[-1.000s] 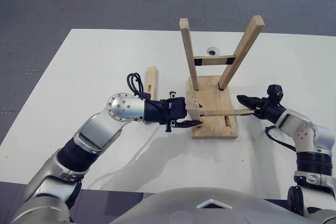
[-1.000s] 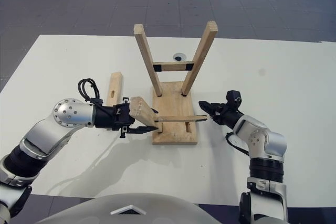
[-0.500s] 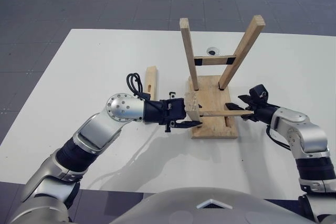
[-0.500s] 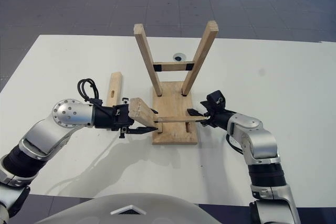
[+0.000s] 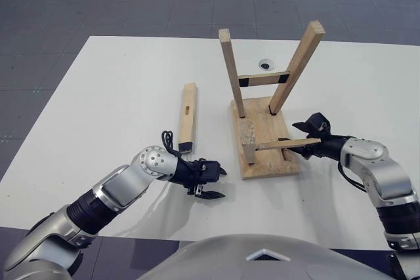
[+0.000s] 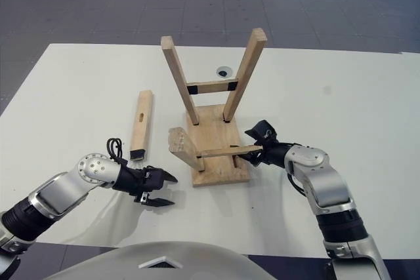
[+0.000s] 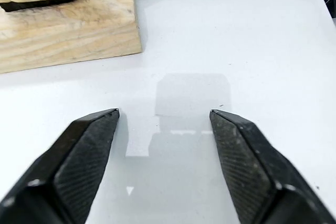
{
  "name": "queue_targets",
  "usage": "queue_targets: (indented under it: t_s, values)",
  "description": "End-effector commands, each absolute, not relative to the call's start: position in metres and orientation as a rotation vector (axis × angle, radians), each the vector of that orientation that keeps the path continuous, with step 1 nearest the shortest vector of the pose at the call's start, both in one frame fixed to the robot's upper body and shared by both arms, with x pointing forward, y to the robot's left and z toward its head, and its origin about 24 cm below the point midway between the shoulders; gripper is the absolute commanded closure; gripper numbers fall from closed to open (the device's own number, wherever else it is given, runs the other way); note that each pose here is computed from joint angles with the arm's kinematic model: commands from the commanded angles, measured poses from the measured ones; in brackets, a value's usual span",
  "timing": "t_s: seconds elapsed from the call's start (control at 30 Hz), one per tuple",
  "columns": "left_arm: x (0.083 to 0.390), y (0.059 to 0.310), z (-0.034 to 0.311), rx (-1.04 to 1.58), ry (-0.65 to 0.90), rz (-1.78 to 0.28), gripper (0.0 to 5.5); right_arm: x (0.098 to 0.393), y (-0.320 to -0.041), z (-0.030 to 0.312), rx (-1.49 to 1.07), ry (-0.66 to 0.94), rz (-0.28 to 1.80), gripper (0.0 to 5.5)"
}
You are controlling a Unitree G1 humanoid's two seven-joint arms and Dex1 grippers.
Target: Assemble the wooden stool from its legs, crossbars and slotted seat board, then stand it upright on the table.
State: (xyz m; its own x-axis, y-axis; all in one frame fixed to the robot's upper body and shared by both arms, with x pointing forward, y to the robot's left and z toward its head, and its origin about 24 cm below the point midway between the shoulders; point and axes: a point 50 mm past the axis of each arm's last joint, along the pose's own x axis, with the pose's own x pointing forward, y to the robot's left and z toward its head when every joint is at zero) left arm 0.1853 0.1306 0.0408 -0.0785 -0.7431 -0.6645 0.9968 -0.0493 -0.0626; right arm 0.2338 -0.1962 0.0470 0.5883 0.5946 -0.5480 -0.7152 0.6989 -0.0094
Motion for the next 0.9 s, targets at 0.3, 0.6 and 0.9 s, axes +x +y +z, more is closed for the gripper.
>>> queue_targets:
  t_s: [0.3, 0.6, 0.9]
  values:
    - [0.203, 0.159, 0.056, 0.434, 0.699, -1.184, 0.47, 0.231, -0.170, 0.022, -0.115, 0.628, 0.656, 1.97]
    - [0.192, 0.136, 0.106, 0.122, 0.518, -0.935, 0.01, 0.232, -0.169, 0.014, -0.090, 0.639, 0.576, 1.97]
    - [0.216, 0.171, 0.107, 0.179, 0.488, -0.292, 0.01, 0.233, -0.162, 0.012, -0.054, 0.623, 0.550, 1.97]
